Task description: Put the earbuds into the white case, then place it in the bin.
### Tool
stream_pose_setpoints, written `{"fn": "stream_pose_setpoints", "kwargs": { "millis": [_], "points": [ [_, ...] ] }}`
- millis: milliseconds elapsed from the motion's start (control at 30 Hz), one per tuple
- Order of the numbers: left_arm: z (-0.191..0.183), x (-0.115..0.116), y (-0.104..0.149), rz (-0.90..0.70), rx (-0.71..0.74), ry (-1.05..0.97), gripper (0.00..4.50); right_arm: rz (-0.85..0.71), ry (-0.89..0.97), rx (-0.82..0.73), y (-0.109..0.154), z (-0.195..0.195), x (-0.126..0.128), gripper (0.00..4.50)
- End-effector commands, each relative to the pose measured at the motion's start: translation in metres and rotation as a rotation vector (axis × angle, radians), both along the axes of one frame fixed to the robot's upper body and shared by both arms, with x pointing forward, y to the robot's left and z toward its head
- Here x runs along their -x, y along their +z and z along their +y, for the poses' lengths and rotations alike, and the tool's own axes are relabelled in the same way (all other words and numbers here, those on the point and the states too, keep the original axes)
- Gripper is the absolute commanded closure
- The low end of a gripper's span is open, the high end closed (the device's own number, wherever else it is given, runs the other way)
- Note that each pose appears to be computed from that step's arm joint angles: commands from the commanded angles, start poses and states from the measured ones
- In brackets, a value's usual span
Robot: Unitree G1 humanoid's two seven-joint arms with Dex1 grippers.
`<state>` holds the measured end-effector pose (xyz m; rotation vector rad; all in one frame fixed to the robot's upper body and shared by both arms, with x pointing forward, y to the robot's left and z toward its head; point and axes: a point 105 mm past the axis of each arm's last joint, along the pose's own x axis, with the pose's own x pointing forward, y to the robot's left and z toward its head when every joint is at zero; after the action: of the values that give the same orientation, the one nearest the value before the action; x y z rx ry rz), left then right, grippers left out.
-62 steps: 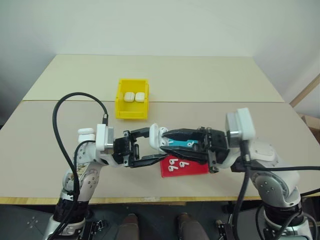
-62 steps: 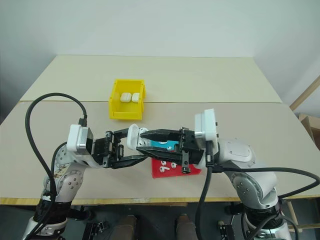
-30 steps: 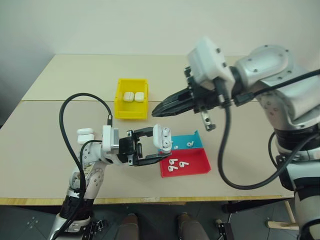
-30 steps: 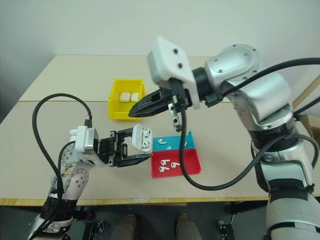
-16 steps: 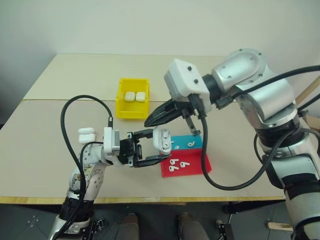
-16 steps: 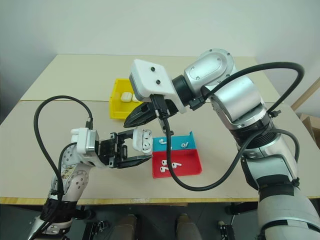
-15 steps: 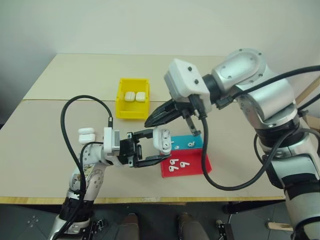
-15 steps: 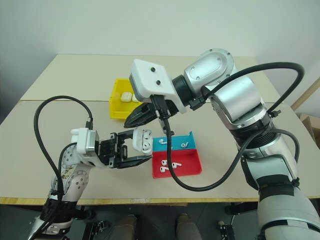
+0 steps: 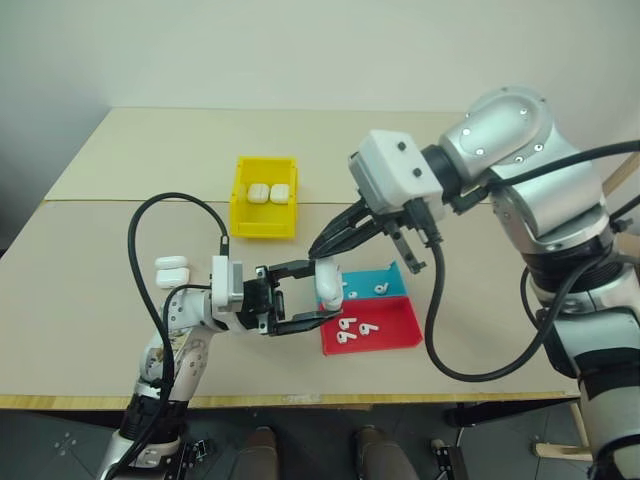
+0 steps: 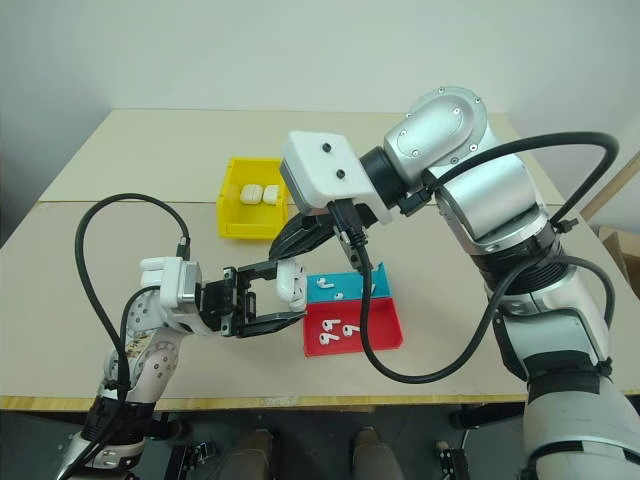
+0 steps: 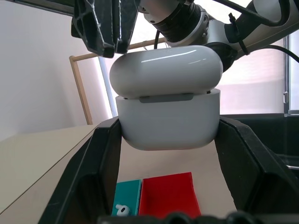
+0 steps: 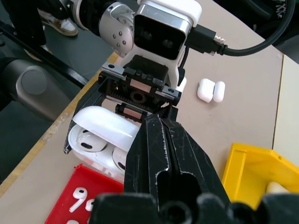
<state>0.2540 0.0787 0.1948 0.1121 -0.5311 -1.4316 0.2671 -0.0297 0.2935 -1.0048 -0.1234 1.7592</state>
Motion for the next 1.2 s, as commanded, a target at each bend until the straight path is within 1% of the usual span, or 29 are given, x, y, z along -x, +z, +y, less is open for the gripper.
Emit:
{"fn": "stream_pose_setpoints", "kwargs": {
  "millis": [33,200,300,400,500,533,633,700,767,833,933,1100,1167,1200],
  "points": [
    [0.002,0.005,0.014,-0.070,0.041,0.006,1.75,-0.021,-0.008,-0.030,0.010,-0.007,0.000,4.47],
    [0.002,0.004,0.013,-0.063,0.043,0.010,1.75,-0.047,-0.058,-0.078,0.022,-0.013,-0.007,4.47],
    [0.002,0.001,0.011,-0.057,0.031,0.030,1.75,-0.045,-0.099,-0.136,0.030,-0.020,-0.011,4.47],
    [0.004,-0.005,0.009,-0.046,0.015,0.093,1.75,-0.060,-0.201,-0.249,0.039,-0.029,-0.021,4.47],
    [0.008,-0.019,0.015,-0.037,0.003,0.213,1.75,-0.059,-0.326,-0.360,0.041,-0.044,-0.032,4.47],
    [0.010,-0.035,0.015,-0.025,-0.031,0.319,1.75,-0.041,-0.383,-0.410,0.038,-0.051,-0.034,4.47],
    [0.020,-0.070,0.017,-0.027,-0.081,0.574,1.75,-0.012,-0.481,-0.490,0.030,-0.064,-0.034,4.47],
    [0.031,-0.099,0.020,0.025,-0.071,0.751,1.75,0.009,-0.560,-0.529,0.017,-0.075,-0.032,4.47],
    [0.039,-0.118,0.024,0.050,-0.042,0.865,1.75,0.037,-0.652,-0.561,0.007,-0.084,-0.034,4.47],
    [0.040,-0.126,0.025,0.046,-0.039,0.914,1.75,0.041,-0.704,-0.573,0.002,-0.088,-0.033,4.47],
    [0.047,-0.151,0.022,0.074,-0.055,1.044,1.75,0.054,-0.777,-0.575,-0.010,-0.094,-0.032,4.47],
    [0.051,-0.172,0.026,0.081,-0.007,1.129,1.75,0.058,-0.837,-0.586,-0.016,-0.102,-0.030,4.47],
    [0.050,-0.179,0.026,0.096,-0.006,1.136,1.75,0.062,-0.858,-0.590,-0.017,-0.105,-0.031,4.47],
    [0.050,-0.186,0.022,0.123,-0.022,1.157,1.75,0.062,-0.866,-0.588,-0.018,-0.105,-0.031,4.47]
  ]
}}
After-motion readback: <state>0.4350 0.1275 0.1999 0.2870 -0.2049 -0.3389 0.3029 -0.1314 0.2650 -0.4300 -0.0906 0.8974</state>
